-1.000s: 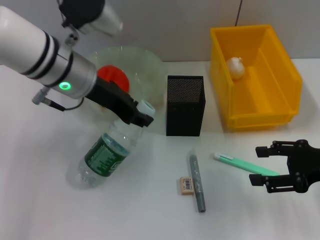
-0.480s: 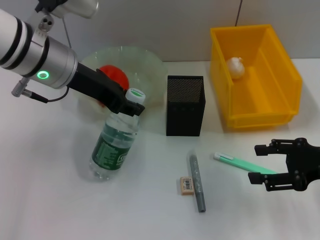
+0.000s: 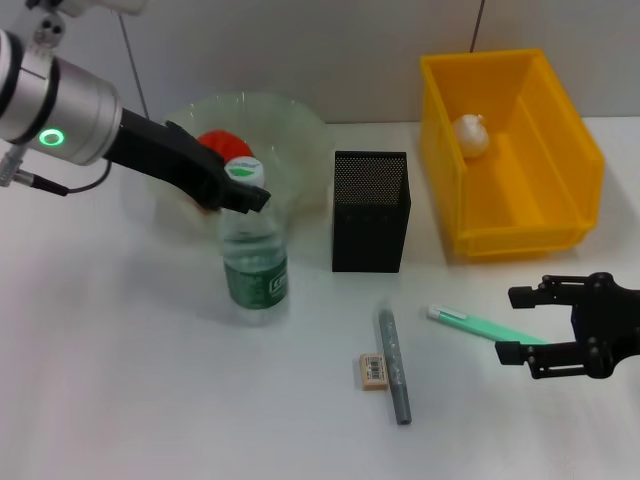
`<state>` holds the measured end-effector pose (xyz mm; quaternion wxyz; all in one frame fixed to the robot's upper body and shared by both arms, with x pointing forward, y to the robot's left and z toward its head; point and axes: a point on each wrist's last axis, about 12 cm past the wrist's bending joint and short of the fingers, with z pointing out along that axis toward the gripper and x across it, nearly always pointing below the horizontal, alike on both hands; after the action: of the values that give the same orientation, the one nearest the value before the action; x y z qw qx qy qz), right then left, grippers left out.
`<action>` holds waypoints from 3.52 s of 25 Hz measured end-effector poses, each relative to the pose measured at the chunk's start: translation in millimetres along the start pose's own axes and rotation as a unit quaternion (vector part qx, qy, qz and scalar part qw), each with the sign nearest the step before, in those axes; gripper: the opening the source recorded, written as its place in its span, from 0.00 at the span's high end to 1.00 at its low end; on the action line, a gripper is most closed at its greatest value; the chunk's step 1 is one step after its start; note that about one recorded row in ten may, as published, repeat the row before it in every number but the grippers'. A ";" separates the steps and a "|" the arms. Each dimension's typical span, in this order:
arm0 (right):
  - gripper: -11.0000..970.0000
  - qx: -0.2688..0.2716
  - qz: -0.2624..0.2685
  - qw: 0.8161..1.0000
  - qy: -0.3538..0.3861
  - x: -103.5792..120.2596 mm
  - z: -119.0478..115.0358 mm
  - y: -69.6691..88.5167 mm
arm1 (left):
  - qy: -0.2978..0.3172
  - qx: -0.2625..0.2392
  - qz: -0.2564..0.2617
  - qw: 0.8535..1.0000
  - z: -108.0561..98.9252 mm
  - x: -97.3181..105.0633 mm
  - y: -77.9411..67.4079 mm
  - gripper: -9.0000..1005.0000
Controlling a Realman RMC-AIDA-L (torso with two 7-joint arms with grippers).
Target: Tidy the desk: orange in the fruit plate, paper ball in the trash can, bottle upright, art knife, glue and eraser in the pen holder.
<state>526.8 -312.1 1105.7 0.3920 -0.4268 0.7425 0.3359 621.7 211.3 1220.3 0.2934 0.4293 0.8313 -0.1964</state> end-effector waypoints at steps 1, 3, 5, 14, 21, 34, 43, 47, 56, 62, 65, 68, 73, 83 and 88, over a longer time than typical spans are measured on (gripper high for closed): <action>0.19 0.001 0.000 1.000 0.000 -0.2 0.3 -0.3 | -0.003 -0.003 -0.002 1.000 -2.1 0.8 1.0 0.55; 0.19 0.002 0.000 1.000 0.000 -0.3 0.7 -0.5 | -0.008 -0.007 -0.005 1.000 -5.4 1.9 2.2 0.55; 0.19 0.005 0.000 1.000 0.000 -0.2 1.3 -1.1 | -0.008 -0.007 -0.005 1.000 -5.4 1.9 2.2 0.55; 0.19 0.005 -0.003 1.000 -0.002 -2.9 4.6 -2.6 | -0.017 -0.022 -0.027 0.999 -21.0 16.8 10.2 0.53; 0.19 0.005 -0.007 1.000 -0.003 -3.9 5.7 -2.6 | -0.017 -0.041 -0.044 0.998 -31.4 32.4 18.7 0.52; 0.19 0.003 -0.009 1.000 -0.004 -5.6 7.3 -3.1 | -0.042 -0.083 -0.073 0.993 -46.2 49.9 35.4 0.50; 0.19 0.003 -0.008 1.000 -0.003 -4.7 7.3 -2.6 | -0.046 -0.102 -0.077 0.991 -45.4 53.8 39.6 0.49; 0.19 0.003 -0.007 1.000 -0.003 -4.3 7.1 -2.5 | -0.046 -0.104 -0.080 0.990 -43.9 55.3 40.7 0.48; 0.19 0.002 -0.007 1.000 -0.003 -3.8 7.0 -2.2 | -0.045 -0.105 -0.083 0.990 -41.1 57.5 41.6 0.47; 0.19 0.002 -0.007 1.000 -0.002 -3.7 7.0 -2.0 | -0.044 -0.102 -0.090 0.990 -38.6 58.9 43.1 0.46; 0.19 0.001 -0.007 1.000 -0.002 -3.7 7.1 -1.9 | -0.046 -0.103 -0.093 0.989 -39.3 58.9 43.6 0.45; 0.19 0.001 -0.007 1.000 -0.001 -3.9 7.3 -2.0 | -0.048 -0.104 -0.094 0.989 -40.1 57.9 43.6 0.45; 0.19 0.002 -0.007 1.000 -0.002 -4.1 7.2 -2.4 | -0.048 -0.104 -0.091 0.989 -39.4 56.4 42.9 0.44; 0.19 0.003 -0.007 1.000 -0.002 -4.2 7.1 -2.6 | -0.082 -0.126 -0.082 0.985 -64.8 50.1 42.7 0.21; 0.19 0.002 -0.008 1.000 -0.004 -6.0 7.8 -3.1 | -0.154 -0.057 -0.082 0.983 -90.2 46.1 31.0 0.20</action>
<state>533.8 -304.7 1106.7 0.3986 -0.4309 0.7381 0.3325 597.4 308.3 1255.4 0.4246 0.3066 0.8186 -0.2357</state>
